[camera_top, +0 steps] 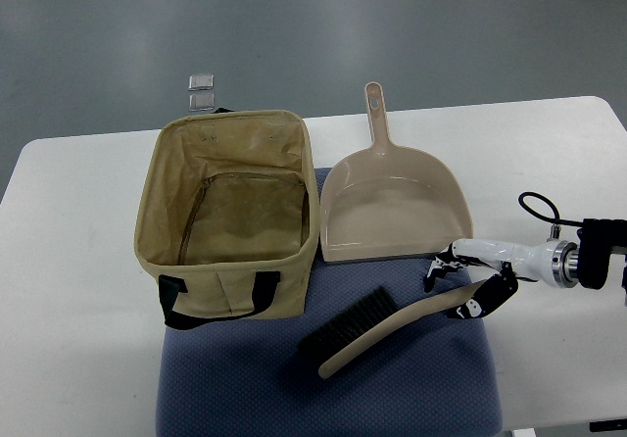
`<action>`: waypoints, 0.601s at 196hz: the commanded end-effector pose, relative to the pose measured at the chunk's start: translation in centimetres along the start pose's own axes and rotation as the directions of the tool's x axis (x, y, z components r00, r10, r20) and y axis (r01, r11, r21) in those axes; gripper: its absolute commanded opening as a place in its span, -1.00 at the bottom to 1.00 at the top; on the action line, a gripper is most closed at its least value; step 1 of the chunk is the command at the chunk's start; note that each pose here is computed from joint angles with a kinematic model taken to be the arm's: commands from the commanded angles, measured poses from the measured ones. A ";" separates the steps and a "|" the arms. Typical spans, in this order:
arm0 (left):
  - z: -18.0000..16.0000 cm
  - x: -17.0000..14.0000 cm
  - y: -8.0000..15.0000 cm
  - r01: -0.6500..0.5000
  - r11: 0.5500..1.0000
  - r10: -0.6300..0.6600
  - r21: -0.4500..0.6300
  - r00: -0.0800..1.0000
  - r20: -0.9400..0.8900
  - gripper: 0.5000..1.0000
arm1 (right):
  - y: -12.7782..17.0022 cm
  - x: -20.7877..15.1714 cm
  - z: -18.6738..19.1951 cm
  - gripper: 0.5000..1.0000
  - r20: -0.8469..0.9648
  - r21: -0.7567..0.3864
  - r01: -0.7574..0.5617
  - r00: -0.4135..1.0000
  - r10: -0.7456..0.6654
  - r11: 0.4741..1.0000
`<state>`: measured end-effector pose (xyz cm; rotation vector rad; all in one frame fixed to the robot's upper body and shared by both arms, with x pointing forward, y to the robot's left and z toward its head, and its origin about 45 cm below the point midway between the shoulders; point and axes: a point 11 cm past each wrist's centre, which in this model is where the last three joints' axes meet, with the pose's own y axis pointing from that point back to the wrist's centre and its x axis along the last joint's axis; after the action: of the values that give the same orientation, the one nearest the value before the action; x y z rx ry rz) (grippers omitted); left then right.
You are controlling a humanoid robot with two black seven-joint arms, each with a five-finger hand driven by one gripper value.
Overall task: Put pink broom in yellow bag with right hand
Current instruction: 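Lower the right hand onto the beige brush handle end, then close the right hand fingers around the brush handle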
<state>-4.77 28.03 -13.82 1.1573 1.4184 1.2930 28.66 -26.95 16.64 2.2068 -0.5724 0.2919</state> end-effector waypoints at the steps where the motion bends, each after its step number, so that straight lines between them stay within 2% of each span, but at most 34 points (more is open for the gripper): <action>1: 0.0 0.1 0.0 -0.001 1.000 0.001 0.000 1.000 0.000 1.00 | 0.0 -0.3 0.2 -0.12 0.007 -0.003 0.006 1.000 -0.006 1.000; 12: 0.0 0.1 0.0 -0.001 1.000 0.001 0.000 1.000 -0.002 1.00 | -0.1 -0.5 0.3 -0.24 0.007 -0.004 0.011 1.000 -0.011 1.000; 28: 0.0 0.1 0.0 -0.001 1.000 0.001 0.000 1.000 -0.002 1.00 | -0.1 -0.6 0.3 -0.26 0.003 -0.004 0.013 1.000 -0.013 1.000; 39: 0.0 0.1 0.0 -0.001 1.000 0.001 0.000 1.000 -0.002 1.00 | -0.3 -0.9 0.2 -0.38 0.005 0.000 0.017 1.000 -0.017 1.000; 106: 0.0 0.1 0.0 -0.001 1.000 0.001 0.000 1.000 -0.002 1.00 | -0.8 -1.7 0.5 -0.55 0.003 0.007 0.029 1.000 -0.029 1.000; 118: 0.0 0.1 0.0 -0.001 1.000 0.001 0.000 1.000 -0.002 1.00 | -0.9 -1.8 0.6 -0.74 0.002 0.005 0.032 0.999 -0.032 0.999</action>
<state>-4.78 28.08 -13.82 1.1577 1.4189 1.2953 27.69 -26.40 15.25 2.2198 -0.5436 0.2748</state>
